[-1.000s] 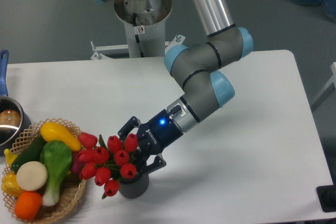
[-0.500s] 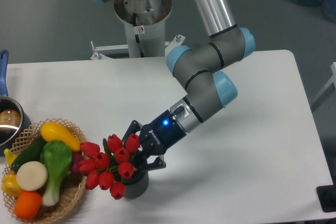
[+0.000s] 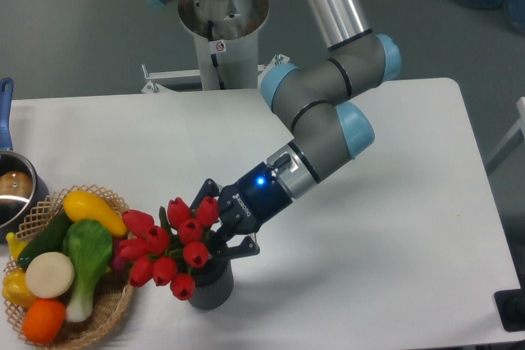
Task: Pick up the flowers from the vase
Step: 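Lift the tulip bunch upward out of the grey vase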
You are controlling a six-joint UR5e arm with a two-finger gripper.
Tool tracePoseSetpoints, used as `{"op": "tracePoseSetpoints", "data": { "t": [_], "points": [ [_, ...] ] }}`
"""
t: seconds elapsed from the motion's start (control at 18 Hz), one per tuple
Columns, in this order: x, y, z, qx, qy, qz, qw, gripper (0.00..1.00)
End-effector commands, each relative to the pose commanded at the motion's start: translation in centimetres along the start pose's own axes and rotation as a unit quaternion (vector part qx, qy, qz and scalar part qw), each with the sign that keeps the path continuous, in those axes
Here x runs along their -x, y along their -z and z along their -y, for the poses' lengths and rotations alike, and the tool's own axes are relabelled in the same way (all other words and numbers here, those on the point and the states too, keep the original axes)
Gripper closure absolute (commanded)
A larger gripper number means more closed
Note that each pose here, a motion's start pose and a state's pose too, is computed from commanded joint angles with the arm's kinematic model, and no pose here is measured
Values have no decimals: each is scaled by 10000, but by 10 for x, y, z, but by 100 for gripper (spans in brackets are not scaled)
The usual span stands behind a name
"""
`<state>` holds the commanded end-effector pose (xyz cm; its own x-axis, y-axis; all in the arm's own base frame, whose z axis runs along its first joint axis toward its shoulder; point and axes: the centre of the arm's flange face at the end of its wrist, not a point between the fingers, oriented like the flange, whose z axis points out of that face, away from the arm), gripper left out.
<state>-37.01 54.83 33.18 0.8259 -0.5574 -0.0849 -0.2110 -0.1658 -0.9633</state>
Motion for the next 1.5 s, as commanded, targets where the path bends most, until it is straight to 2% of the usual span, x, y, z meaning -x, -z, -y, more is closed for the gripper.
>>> {"op": "tracePoseSetpoints", "data": {
  "t": [0.33,0.67,1.0,1.5],
  "points": [
    [-6,7,27,-114,259,34,9996,63],
    [-9,12,45,-262,164,45,9995,63],
    [-14,15,63,-270,318,56,9991,63],
    [-3,27,86,-470,255,104,9985,63]
  ]
}}
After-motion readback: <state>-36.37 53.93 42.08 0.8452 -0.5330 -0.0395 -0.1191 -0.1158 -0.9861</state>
